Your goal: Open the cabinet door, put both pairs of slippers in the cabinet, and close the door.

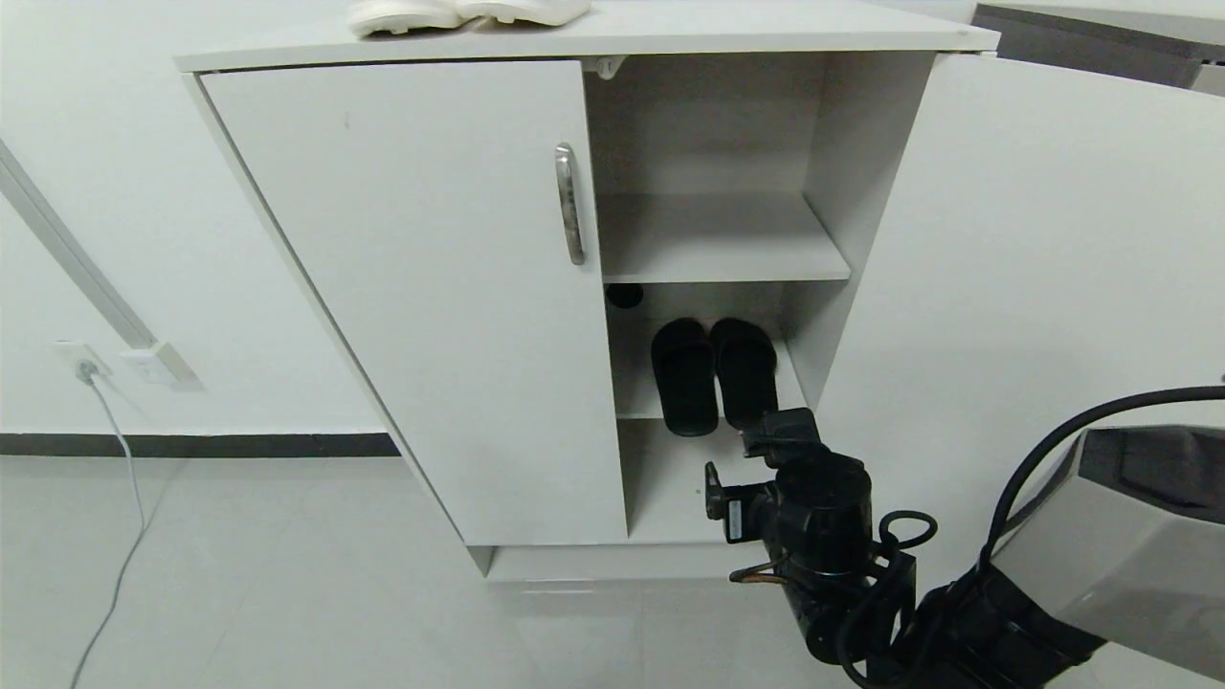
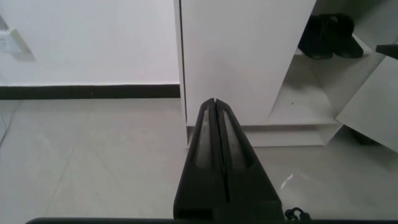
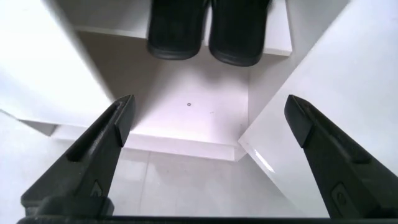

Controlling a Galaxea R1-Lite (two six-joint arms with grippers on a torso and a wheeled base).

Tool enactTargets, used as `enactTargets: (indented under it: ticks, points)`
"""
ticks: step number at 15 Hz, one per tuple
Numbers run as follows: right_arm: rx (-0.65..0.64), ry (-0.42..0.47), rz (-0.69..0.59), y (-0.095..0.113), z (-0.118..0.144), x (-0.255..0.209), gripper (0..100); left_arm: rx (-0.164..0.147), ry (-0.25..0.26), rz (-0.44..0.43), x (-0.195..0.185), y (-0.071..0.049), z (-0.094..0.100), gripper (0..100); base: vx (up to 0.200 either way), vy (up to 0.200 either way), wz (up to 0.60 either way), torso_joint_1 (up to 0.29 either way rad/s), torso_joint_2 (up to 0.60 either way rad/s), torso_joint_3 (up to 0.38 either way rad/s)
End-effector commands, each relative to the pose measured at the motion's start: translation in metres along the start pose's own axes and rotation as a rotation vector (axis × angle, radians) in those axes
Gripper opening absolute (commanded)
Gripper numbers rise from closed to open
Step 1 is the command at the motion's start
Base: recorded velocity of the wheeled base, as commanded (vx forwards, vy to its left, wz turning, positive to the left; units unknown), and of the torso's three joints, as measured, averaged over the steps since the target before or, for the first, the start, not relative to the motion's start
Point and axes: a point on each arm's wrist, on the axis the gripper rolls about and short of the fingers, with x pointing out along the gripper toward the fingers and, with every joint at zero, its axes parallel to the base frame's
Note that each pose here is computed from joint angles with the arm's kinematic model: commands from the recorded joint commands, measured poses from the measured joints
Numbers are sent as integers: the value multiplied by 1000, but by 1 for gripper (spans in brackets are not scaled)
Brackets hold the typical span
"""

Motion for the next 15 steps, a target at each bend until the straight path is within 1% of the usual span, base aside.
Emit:
enactTargets:
  ticks: [1,9,15]
  points:
    - [4,-5,5,0,3,-2,100,0,2,2,0,0,0,0,0,0,0,0,0,0]
    - [2,-2,7,0,1,-4,100,-1,3,3,0,0,0,0,0,0,0,0,0,0]
    - [-2,1,7,1,0,-3,100,-1,2,3,0,0,0,0,0,0,0,2,5,170]
